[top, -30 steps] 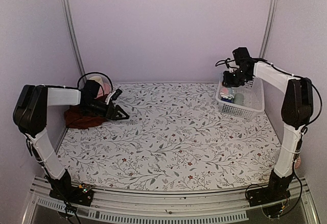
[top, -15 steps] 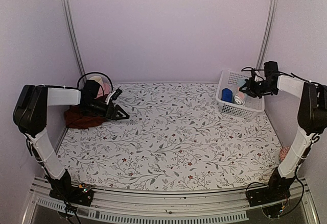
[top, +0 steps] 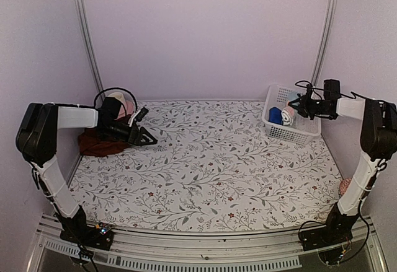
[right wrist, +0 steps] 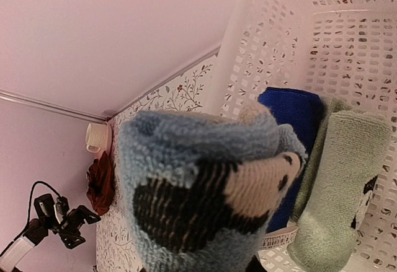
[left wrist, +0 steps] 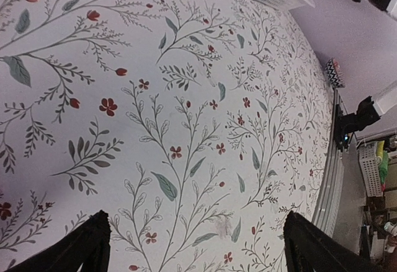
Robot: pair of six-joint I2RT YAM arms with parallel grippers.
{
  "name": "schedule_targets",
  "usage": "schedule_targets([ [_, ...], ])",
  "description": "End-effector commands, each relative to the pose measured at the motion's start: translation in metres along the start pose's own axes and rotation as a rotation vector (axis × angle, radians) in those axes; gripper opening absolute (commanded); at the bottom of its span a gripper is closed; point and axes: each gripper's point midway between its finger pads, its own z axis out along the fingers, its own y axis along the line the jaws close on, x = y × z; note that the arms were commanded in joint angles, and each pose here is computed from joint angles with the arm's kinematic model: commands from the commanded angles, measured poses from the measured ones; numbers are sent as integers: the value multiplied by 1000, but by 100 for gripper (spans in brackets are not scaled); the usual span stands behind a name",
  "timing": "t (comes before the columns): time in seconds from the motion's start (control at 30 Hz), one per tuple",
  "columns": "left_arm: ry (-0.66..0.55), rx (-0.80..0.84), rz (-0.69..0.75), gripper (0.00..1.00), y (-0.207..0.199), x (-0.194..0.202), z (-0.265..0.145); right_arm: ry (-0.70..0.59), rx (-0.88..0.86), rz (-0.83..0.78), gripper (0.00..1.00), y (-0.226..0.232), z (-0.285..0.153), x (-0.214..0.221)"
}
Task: Roll the towels
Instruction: Place the towel in the storage box.
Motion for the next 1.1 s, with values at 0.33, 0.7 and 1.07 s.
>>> schedule_targets([
  [0.33,16,25,-24,97,8,10,7,127,-34,174,8,-48,0,35],
  [0.7,18,26,-25,97,8,11,8,137,-17,177,8,-44,-12,29],
  [1.07,27,27,-44,97,9,13,8,196,162,198,10,-81,-21,40],
])
